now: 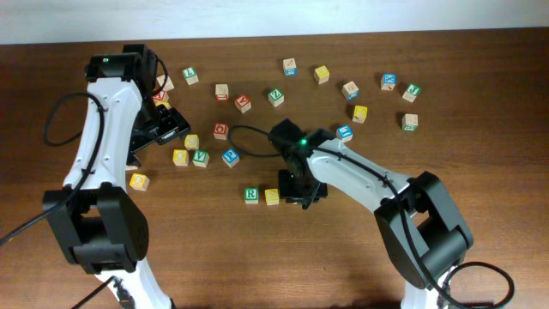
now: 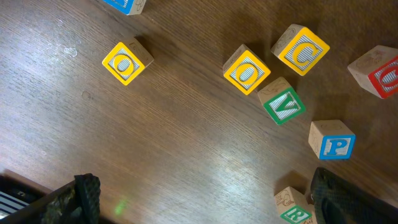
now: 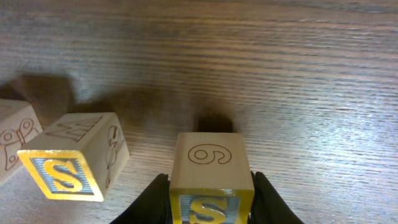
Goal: Spell out RSS
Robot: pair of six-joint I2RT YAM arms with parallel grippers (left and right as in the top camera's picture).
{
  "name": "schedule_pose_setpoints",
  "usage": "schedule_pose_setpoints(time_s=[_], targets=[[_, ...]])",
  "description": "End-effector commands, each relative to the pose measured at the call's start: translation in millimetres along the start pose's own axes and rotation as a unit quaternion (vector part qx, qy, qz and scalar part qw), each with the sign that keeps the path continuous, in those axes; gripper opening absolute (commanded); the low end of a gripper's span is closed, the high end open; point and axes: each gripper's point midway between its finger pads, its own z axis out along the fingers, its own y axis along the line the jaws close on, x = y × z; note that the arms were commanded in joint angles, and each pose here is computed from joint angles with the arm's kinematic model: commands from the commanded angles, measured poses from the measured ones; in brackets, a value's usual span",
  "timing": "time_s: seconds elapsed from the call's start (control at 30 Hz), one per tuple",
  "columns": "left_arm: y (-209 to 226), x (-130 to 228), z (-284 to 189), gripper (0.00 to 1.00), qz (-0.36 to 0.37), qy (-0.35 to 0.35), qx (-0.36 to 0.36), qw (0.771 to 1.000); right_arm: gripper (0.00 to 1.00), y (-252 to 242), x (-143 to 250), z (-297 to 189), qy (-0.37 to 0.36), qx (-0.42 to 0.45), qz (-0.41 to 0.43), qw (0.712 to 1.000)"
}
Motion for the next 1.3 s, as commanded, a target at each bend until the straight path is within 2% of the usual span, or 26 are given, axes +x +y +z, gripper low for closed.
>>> schedule_pose_setpoints(time_s=[0.0, 0.07, 0.1, 0.13, 0.2, 0.27, 0.37, 0.43, 0.47, 0.5, 0.6, 0.7, 0.83, 0.9, 0.97, 1.03, 1.07, 1.17, 1.27], targets=[[1, -2, -1, 0.99, 0.000, -0.005, -0.002, 1.000, 0.29, -4, 1, 4, -0.006, 0.020, -0.001, 1.000], [1, -2, -1, 0.99, 0.000, -0.005, -0.002, 1.000, 0.29, -4, 1, 4, -0.005, 0.019, -0.002, 1.000], [1, -2, -1, 0.99, 0.000, -0.005, -0.002, 1.000, 0.34, -4, 1, 4, -0.006, 0.019, -0.002, 1.000], [1, -2, -1, 0.99, 0.000, -0.005, -0.002, 1.000, 0.34, -3, 0, 3, -0.008, 0.017, -0.002, 1.000], [1, -2, -1, 0.99, 0.000, -0.004, -0.001, 1.000, 0.33, 0, -4, 0, -0.015, 0.013, -0.004, 1.000], [1, -2, -1, 0.99, 0.000, -0.005, -0.002, 1.000, 0.27, 0, -5, 0, -0.016, 0.012, -0.004, 1.000], [1, -2, -1, 0.99, 0.000, -0.005, -0.002, 1.000, 0.27, 3, -9, 0, -0.023, 0.007, -0.005, 1.000], [1, -2, -1, 0.99, -0.001, -0.005, -0.002, 1.000, 0.30, 7, -14, -3, -0.032, 0.000, -0.010, 0.999], [1, -2, -1, 0.99, 0.000, -0.005, -0.002, 1.000, 0.40, 9, -16, -6, -0.035, -0.002, -0.014, 0.999], [1, -2, -1, 0.99, 0.000, -0.005, -0.002, 1.000, 0.45, 11, -18, -9, -0.038, -0.003, -0.020, 0.999], [1, -2, -1, 0.99, 0.000, -0.005, -0.002, 1.000, 0.46, 14, -26, -23, -0.050, 0.001, -0.034, 0.998], [1, -2, -1, 0.99, 0.000, -0.005, -0.002, 1.000, 0.46, 9, -46, -70, -0.078, 0.030, -0.022, 0.996], [1, -2, -1, 0.99, 0.000, -0.005, -0.002, 1.000, 0.48, -23, -49, -170, -0.106, 0.045, 0.004, 0.993], [1, -2, -1, 0.99, 0.000, -0.005, -0.002, 1.000, 0.57, -58, -31, -219, -0.133, 0.061, 0.034, 0.989], [1, -2, -1, 0.99, 0.000, -0.005, -0.002, 1.000, 0.65, -95, 4, -266, -0.166, 0.069, 0.062, 0.982], [1, -2, -1, 0.99, 0.000, -0.005, -0.002, 1.000, 0.85, -113, 27, -286, -0.181, 0.079, 0.066, 0.978], [1, -2, -1, 0.99, 0.000, -0.004, -0.001, 1.000, 0.98, -113, 36, -292, -0.189, 0.072, 0.049, 0.978], [1, -2, -1, 0.99, 0.000, -0.005, -0.002, 1.000, 0.98, -116, 41, -291, -0.189, 0.073, 0.048, 0.978], [1, -2, -1, 0.99, 0.000, -0.005, -0.002, 1.000, 0.98, -127, 47, -267, -0.145, 0.098, 0.032, 0.984]])
